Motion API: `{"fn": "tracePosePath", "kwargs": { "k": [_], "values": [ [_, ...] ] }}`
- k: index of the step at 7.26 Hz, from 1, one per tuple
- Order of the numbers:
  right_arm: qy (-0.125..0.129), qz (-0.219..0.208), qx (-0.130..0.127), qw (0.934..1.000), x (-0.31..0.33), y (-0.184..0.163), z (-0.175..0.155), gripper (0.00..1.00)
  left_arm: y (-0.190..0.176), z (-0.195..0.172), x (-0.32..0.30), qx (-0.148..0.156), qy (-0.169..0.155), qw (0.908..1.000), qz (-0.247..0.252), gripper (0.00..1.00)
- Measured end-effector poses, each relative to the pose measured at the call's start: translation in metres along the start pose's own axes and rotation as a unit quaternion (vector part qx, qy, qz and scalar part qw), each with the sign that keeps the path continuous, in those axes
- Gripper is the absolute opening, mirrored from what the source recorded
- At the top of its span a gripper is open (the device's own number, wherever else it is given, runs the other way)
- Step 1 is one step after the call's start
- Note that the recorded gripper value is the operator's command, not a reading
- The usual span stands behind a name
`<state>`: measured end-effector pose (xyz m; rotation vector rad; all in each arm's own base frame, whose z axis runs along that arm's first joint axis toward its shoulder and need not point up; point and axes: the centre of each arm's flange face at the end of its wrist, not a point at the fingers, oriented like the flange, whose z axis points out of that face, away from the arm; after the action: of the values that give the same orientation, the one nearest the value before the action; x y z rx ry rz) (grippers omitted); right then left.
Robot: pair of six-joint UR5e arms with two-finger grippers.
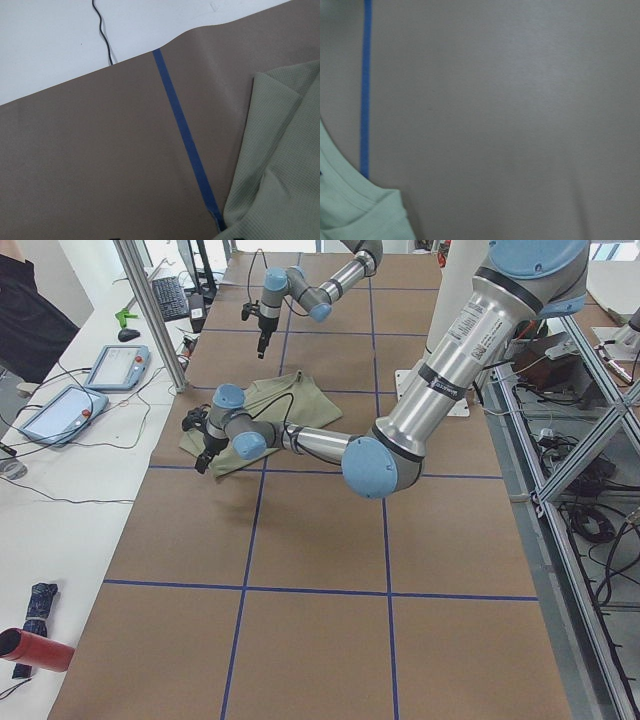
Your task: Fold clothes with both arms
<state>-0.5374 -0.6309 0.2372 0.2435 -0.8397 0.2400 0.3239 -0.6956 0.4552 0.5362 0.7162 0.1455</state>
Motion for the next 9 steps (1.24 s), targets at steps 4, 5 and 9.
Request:
{"fn": "tracePosePath", "kwargs": {
  "k": [4,5,9],
  "values": [
    [-0.011,-0.013,0.037,0.9992,-0.048,0.034,0.036,0.7,0.013,-0.011,-0.002,0.001,0.014,0.9999,-0.001,1.0],
    [-0.009,-0.017,0.039,0.9991,-0.05,0.04,0.04,0.7,0.014,-0.011,-0.002,0.0,0.014,0.9999,-0.001,1.0],
    [0.005,-0.025,0.044,0.9987,-0.05,0.053,0.054,0.61,0.015,-0.011,-0.002,0.0,0.014,0.9999,-0.001,1.0]
  ]
}}
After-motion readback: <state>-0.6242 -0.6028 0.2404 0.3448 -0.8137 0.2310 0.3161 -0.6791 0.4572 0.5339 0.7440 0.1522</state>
